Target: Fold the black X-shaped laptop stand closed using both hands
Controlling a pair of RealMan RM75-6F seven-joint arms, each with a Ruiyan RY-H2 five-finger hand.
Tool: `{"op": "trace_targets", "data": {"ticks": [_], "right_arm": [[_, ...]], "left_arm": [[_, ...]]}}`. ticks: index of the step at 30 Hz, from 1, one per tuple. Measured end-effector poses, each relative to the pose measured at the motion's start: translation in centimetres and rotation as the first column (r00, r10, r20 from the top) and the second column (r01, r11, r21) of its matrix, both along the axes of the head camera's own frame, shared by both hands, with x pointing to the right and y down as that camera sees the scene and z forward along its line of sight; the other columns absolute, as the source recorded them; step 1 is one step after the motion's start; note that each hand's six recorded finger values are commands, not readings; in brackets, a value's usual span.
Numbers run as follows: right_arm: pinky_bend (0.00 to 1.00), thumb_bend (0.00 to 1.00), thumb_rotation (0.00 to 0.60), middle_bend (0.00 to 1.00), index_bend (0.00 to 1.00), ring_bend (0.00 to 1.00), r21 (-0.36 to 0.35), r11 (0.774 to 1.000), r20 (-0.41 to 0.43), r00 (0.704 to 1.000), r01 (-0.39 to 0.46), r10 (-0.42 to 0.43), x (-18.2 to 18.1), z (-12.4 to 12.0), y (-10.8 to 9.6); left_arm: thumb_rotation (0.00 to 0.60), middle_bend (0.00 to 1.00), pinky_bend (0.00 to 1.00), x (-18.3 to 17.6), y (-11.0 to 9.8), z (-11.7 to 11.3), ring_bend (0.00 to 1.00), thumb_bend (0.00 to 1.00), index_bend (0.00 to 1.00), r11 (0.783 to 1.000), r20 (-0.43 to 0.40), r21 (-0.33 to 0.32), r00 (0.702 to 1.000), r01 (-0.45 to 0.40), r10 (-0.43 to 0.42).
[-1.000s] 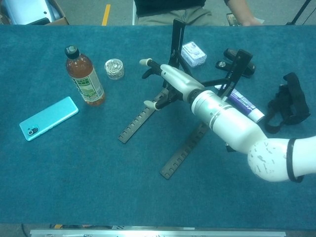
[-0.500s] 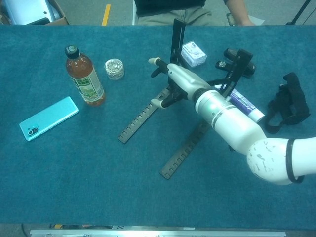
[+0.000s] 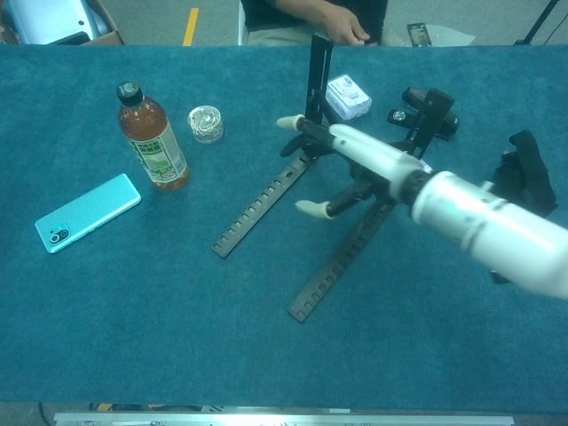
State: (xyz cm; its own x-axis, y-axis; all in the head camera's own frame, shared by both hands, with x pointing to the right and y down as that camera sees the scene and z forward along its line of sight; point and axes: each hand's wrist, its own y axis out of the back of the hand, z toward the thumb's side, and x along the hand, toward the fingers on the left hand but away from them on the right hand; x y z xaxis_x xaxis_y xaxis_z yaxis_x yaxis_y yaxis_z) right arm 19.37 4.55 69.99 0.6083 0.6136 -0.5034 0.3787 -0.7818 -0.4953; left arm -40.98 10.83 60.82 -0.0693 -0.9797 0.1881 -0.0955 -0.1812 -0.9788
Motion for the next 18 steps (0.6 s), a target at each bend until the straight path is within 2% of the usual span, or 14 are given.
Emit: {"op": "trace_targets", "data": {"ticks": [8, 12, 18], "right_arm": [[0.05, 0.25, 0.6, 0.21, 0.04, 0.0, -0.061, 0.997, 0.032, 0.999, 0.036, -0.034, 4.2, -1.9, 2.5], [0.05, 0.25, 0.6, 0.21, 0.04, 0.0, -0.087, 0.994, 0.024, 0.998, 0.062, -0.06, 5.8, -2.0, 3.8], [0.05, 0.25, 0.6, 0.21, 0.04, 0.0, -0.094, 0.994, -0.017, 0.998, 0.056, -0.057, 7.7, -1.1, 3.7]], "left_arm": [[0.6, 0.17, 0.14, 0.9, -0.3, 0.2, 0.09, 0.28, 0.19, 1.0, -0.003, -0.002, 1.0, -0.018, 0.018], [0.6, 0.16, 0.14, 1.2, -0.4, 0.3, 0.09, 0.28, 0.19, 1.0, -0.003, -0.004, 1.0, -0.026, 0.026], [0.6, 0.16, 0.14, 1.4, -0.3, 0.2, 0.09, 0.28, 0.19, 1.0, -0.002, -0.003, 1.0, -0.029, 0.029]]}}
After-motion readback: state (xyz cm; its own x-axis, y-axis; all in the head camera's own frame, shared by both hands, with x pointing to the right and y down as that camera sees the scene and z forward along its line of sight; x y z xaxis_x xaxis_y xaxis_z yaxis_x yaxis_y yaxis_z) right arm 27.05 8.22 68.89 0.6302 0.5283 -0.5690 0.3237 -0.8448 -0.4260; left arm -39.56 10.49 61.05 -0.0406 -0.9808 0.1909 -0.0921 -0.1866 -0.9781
